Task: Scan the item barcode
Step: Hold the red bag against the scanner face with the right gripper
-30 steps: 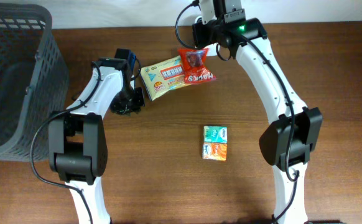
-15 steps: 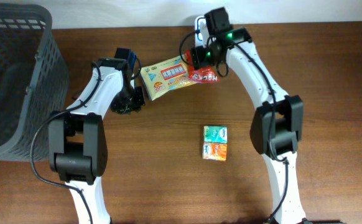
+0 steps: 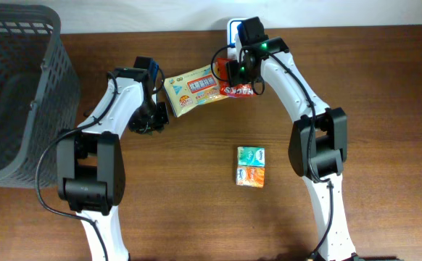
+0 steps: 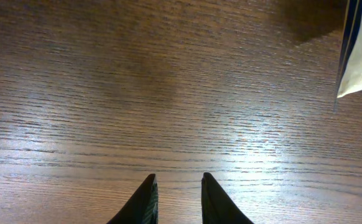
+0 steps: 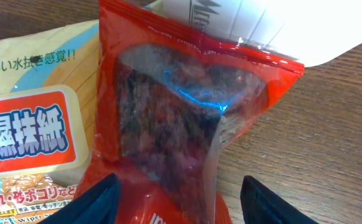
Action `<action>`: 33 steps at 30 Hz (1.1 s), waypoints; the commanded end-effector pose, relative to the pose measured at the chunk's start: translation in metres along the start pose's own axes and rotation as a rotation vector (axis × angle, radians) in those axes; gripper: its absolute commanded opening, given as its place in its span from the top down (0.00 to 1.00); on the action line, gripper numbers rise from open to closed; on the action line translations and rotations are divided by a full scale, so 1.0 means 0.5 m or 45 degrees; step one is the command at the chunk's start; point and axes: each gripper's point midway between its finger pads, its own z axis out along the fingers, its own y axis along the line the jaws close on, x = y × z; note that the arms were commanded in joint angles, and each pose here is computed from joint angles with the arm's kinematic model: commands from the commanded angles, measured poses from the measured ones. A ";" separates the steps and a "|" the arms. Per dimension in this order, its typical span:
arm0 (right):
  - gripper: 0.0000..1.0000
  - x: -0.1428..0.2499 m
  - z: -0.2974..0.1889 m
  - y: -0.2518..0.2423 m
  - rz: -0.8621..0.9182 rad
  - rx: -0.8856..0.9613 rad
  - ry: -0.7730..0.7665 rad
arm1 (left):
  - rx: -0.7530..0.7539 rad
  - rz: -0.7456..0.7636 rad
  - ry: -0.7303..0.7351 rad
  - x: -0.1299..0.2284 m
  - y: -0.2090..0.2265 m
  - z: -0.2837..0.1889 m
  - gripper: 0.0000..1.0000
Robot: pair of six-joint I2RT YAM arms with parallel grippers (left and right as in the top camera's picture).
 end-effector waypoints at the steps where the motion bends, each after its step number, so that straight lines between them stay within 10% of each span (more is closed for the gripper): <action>1: 0.38 0.040 0.041 0.002 0.010 -0.001 0.074 | -0.005 0.018 -0.015 -0.011 0.000 -0.003 0.78; 4: 0.40 0.046 0.043 0.009 0.013 -0.017 0.088 | -0.005 0.018 -0.015 -0.011 0.000 -0.003 0.78; 10: 0.96 0.049 0.044 0.027 0.039 -0.023 0.091 | -0.005 0.018 -0.015 -0.011 0.000 -0.003 0.77; 33: 0.96 -0.085 -0.149 0.066 0.035 -0.082 -0.235 | -0.005 0.019 -0.016 -0.012 0.000 -0.003 0.77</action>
